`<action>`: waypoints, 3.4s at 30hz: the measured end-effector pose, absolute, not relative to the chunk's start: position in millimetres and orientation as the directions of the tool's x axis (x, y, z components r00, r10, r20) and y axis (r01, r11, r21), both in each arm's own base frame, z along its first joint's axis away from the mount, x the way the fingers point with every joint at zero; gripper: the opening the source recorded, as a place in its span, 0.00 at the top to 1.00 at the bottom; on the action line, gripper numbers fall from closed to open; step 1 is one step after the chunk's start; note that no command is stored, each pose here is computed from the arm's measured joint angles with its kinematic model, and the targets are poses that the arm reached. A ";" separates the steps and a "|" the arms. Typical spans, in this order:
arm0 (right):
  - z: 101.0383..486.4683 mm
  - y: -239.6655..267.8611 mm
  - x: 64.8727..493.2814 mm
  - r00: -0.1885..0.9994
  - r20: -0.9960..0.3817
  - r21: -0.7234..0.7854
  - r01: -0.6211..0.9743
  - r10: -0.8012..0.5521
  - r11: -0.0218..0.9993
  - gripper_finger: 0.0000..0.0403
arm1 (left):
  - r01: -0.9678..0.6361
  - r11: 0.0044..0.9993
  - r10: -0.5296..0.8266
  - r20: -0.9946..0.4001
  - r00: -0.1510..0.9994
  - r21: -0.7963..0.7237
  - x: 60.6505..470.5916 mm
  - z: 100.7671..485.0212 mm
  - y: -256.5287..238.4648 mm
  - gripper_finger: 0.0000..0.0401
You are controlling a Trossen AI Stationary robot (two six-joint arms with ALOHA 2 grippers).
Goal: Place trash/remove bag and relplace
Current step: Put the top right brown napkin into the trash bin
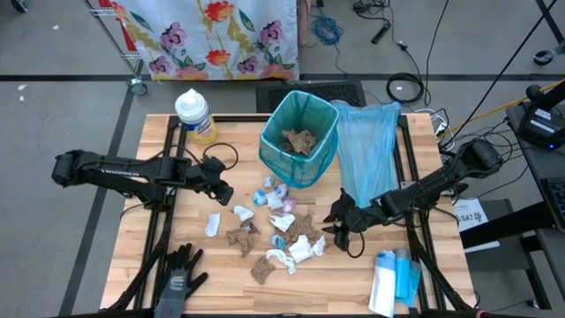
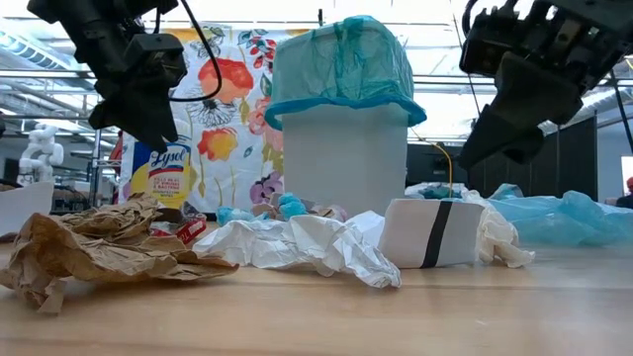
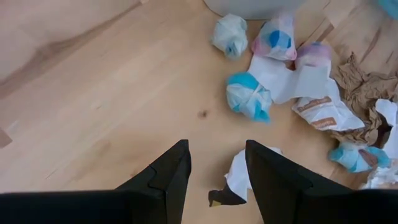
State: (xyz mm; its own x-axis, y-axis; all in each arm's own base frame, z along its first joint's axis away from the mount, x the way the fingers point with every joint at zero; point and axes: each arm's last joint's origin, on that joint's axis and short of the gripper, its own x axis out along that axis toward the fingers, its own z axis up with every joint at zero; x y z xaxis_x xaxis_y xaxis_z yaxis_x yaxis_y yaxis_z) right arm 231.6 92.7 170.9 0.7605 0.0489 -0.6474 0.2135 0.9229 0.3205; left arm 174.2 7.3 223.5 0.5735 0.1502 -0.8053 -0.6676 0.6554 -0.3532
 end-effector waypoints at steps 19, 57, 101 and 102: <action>165.6 96.3 257.7 0.783 -0.619 0.216 0.088 0.067 0.972 0.67 | -0.636 0.699 0.145 -0.807 0.573 -0.326 174.2 223.3 7.2 0.61; 161.9 89.3 291.5 0.439 -0.898 0.252 0.492 0.013 0.833 1.00 | -0.509 0.805 0.060 -0.812 0.581 -0.305 174.5 223.3 4.7 0.61; 444.0 -14.0 283.9 0.630 -0.516 0.055 0.701 -0.580 0.711 1.00 | -0.440 0.851 0.047 -0.792 0.608 -0.287 177.1 225.3 4.4 0.61; 442.2 -20.3 289.4 0.623 -0.510 0.039 0.706 -0.593 0.707 1.00 | -0.440 0.851 0.047 -0.792 0.608 -0.287 177.1 225.3 4.4 0.61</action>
